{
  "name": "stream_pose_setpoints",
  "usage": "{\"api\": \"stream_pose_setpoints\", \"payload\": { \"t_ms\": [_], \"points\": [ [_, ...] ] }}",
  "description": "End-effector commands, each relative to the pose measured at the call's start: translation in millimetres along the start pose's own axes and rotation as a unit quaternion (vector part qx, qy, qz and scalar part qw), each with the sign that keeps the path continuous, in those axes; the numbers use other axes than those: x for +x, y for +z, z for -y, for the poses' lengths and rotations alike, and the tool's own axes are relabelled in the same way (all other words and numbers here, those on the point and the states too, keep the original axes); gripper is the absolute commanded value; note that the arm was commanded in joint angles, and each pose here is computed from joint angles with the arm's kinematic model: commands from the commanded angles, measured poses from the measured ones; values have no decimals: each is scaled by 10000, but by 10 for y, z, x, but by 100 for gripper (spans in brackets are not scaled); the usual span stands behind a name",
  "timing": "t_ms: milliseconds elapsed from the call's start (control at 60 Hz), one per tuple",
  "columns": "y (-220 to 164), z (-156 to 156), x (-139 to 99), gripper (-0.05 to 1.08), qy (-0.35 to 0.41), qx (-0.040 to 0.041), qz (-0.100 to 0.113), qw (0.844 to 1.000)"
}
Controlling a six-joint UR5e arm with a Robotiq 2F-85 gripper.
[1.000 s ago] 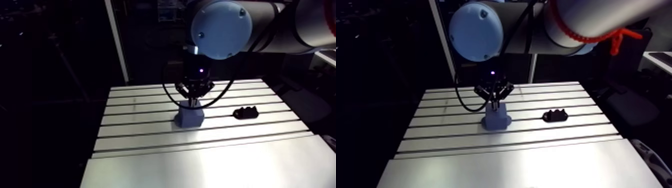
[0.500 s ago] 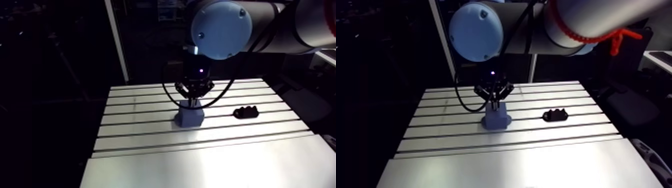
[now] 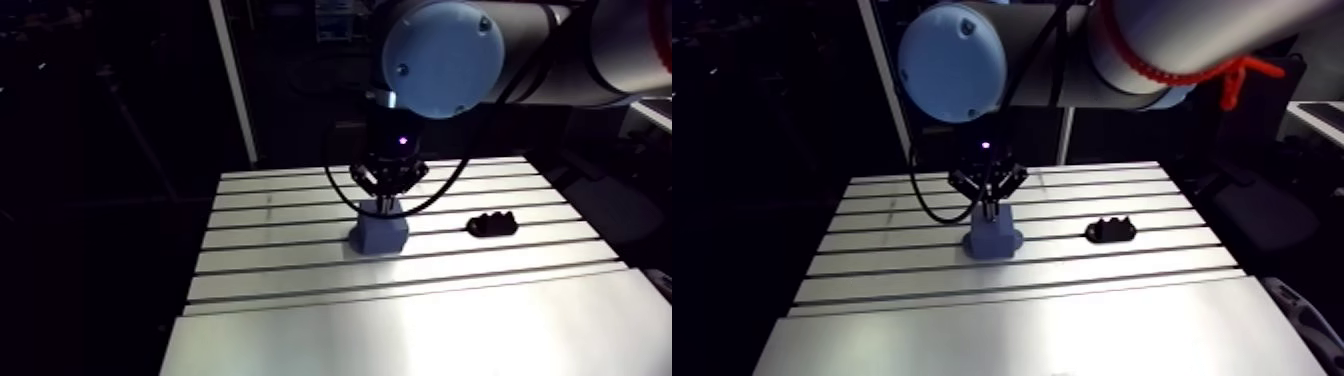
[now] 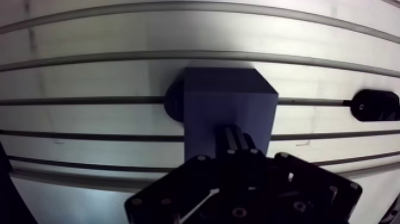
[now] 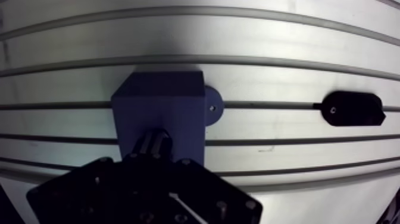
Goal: Pick up the M10 bolt and insert it into the hex recess until seated.
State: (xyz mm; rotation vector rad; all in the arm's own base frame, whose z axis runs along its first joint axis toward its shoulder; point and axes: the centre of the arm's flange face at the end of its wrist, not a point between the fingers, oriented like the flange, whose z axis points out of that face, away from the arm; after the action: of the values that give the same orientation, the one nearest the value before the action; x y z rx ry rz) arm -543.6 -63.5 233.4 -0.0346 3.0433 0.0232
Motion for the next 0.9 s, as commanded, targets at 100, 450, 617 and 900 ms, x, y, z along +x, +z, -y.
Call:
{"api": "stream_pose_setpoints", "payload": {
  "t_ms": [100, 450, 617, 900],
  "points": [
    [11, 1, -5, 108, -5, 1, 12, 10000],
    [28, -6, 5, 108, 10, 12, 26, 10000],
    [42, 1, 3, 108, -11, 13, 40, 10000],
    [36, -6, 8, 108, -5, 13, 32, 10000]
  ]
}}
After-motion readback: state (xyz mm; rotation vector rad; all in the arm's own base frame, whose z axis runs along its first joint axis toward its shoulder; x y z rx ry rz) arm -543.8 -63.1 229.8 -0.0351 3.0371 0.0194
